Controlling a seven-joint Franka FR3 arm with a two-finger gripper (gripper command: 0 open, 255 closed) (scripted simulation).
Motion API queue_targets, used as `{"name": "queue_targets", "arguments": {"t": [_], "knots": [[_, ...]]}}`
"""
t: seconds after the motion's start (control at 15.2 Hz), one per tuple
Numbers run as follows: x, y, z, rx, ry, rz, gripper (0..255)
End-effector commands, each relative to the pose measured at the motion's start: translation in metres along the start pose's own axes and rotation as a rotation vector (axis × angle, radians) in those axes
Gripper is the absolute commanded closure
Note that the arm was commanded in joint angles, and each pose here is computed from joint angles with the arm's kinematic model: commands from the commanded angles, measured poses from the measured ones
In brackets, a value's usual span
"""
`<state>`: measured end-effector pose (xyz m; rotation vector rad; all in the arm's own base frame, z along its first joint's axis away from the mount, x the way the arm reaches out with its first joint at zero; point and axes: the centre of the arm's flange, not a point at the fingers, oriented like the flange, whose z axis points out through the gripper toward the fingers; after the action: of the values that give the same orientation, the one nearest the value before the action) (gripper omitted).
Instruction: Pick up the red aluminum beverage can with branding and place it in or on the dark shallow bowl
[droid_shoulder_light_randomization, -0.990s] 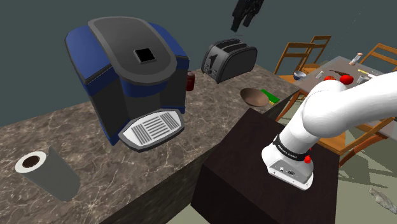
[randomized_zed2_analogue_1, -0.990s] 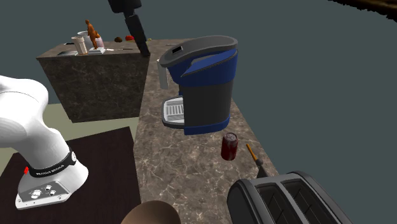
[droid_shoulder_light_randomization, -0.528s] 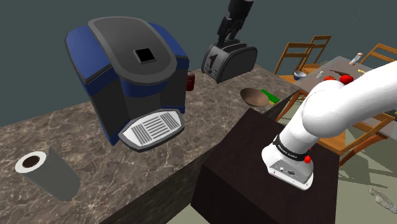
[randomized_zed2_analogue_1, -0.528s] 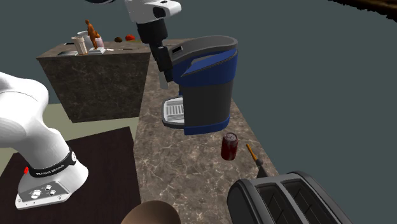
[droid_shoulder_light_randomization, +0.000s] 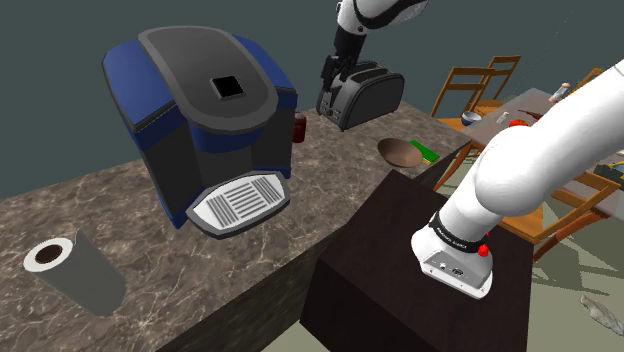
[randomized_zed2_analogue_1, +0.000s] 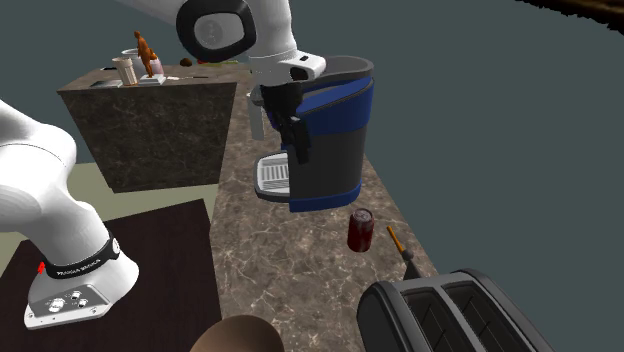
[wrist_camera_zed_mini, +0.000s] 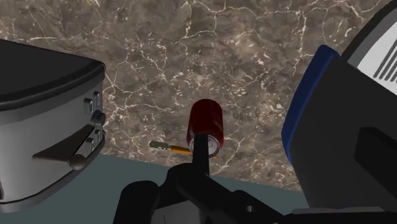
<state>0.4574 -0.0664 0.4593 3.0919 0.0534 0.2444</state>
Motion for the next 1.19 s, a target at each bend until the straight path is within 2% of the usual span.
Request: {"name": "queue_targets", "arguments": {"t": [0.0, 1.06, 1.12], "knots": [[0.014, 0.005, 0.024, -0.003, -0.003, -0.006, 0], [0.109, 0.047, 0.210, -0.020, -0.040, -0.052, 0], [0.110, 0.047, 0.213, -0.020, -0.040, -0.052, 0]]}}
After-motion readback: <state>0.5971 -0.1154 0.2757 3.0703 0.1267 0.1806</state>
